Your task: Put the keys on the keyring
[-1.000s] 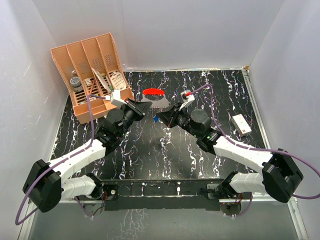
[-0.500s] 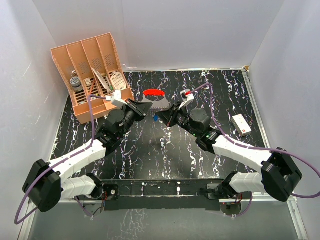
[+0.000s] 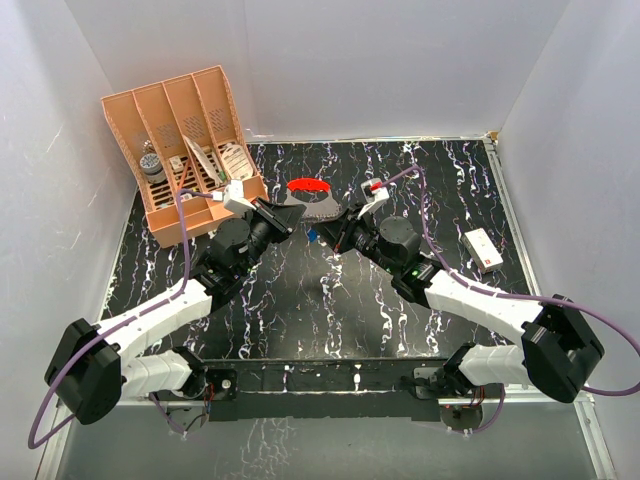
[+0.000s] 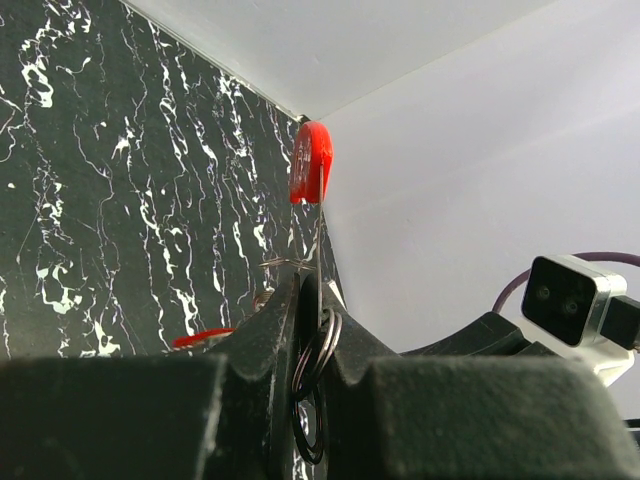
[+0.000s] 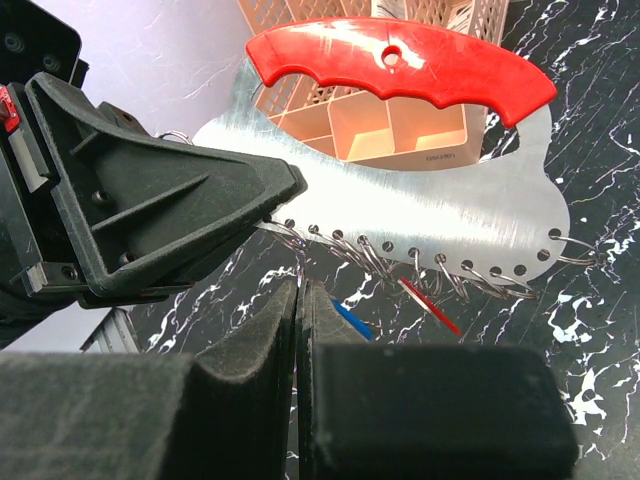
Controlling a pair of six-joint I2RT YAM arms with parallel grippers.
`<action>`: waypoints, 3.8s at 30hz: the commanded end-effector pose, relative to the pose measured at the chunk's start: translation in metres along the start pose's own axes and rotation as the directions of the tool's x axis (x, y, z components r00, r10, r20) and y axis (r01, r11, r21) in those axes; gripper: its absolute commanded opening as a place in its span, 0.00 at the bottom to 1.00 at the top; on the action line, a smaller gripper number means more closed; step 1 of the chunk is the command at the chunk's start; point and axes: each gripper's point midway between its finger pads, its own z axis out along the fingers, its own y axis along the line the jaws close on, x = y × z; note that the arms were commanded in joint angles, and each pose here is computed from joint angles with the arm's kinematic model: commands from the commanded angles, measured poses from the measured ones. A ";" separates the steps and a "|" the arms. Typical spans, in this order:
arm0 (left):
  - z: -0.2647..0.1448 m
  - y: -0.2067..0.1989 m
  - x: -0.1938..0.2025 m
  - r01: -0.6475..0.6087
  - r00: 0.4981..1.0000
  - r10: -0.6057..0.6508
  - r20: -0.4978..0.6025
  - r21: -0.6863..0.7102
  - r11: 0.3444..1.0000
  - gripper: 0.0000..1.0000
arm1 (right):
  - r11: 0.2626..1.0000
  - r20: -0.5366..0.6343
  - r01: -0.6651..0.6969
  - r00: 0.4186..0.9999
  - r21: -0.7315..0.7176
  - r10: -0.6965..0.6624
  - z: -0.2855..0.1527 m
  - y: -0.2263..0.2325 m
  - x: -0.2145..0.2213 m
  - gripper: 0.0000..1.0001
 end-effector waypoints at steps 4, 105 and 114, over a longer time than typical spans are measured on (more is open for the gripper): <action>-0.006 -0.040 -0.029 0.007 0.996 -0.015 0.083 0.094 0.996 0.00 | 0.999 0.093 0.024 0.995 -0.037 -0.021 0.006 0.019 -0.034 0.00; -0.013 -0.049 -0.039 0.019 0.995 -0.027 0.098 0.075 0.997 0.00 | 0.947 -0.053 0.322 0.945 -0.008 -0.322 0.019 0.025 -0.054 0.26; -0.007 -0.043 -0.039 0.071 0.996 -0.075 0.055 0.072 0.995 0.00 | 0.939 -0.067 0.343 0.937 0.011 -0.342 0.017 0.022 -0.057 0.32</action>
